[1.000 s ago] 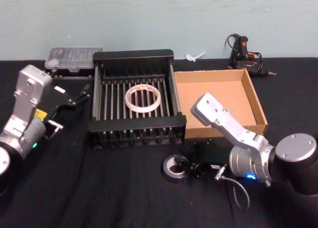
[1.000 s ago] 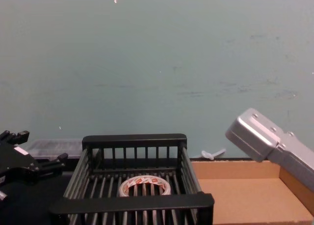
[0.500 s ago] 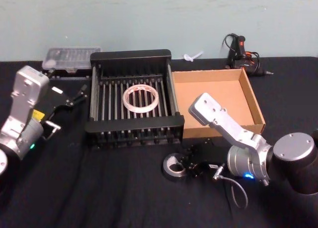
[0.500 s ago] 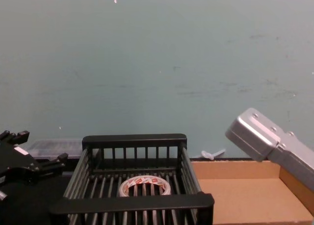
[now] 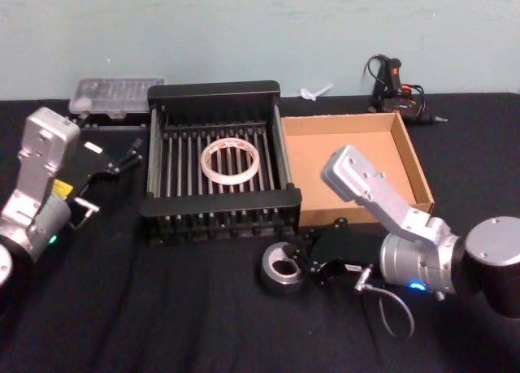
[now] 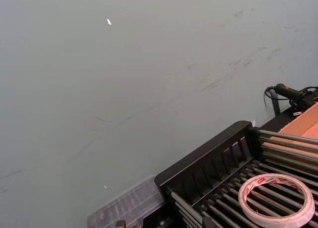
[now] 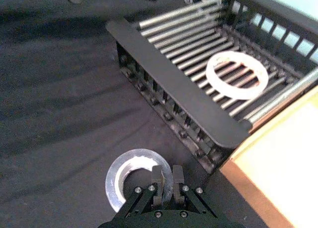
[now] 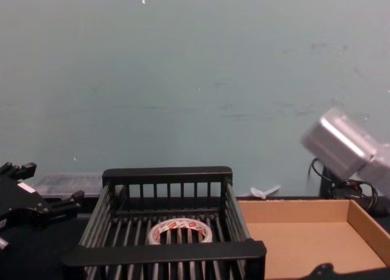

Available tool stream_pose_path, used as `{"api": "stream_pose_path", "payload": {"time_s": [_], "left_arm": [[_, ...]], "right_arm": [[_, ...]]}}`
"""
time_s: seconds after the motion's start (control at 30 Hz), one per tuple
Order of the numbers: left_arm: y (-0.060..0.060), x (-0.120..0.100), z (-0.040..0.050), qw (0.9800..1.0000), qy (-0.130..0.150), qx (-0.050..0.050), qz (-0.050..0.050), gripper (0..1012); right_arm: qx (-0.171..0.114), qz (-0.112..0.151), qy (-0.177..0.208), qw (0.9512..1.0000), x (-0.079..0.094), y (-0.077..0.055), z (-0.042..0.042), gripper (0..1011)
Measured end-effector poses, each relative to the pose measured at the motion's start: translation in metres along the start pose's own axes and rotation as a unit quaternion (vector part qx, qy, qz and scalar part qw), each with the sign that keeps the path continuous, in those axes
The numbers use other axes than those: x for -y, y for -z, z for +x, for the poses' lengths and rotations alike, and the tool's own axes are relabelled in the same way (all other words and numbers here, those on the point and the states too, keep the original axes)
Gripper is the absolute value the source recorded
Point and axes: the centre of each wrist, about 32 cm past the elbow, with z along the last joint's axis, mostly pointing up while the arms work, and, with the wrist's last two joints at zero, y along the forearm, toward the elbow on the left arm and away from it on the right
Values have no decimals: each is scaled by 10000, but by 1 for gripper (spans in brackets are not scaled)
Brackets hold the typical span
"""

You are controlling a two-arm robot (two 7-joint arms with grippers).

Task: Pick up the white tape and place it into the black box , Pick up the silver tape and place it into the brown box.

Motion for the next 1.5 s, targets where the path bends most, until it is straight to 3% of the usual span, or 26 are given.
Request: {"api": "stream_pose_path", "payload": {"time_s": [0.27,0.53,0.8,0.87,0.9,1.2,1.5], "left_arm": [[0,0,0,10000,0,0,0,1001],[0,0,0,10000,0,0,0,1001],[0,0,0,10000,0,0,0,1001],[0,0,0,10000,0,0,0,1001],[0,0,0,10000,1,0,1,1001],[0,0,0,10000,0,0,0,1001],[0,0,0,10000,0,0,1,1001]], "right_arm": [[170,417,-27,9990,187,-31,36,135],[229,845,272,9958,347,-109,125,135],[252,1258,855,9880,460,-204,250,135],[192,1382,1142,9836,476,-233,313,135],[192,1382,1142,9836,476,-233,313,135],[-31,1476,2009,9684,405,-311,540,135],[-203,1225,2367,9636,189,-359,740,135]]}}
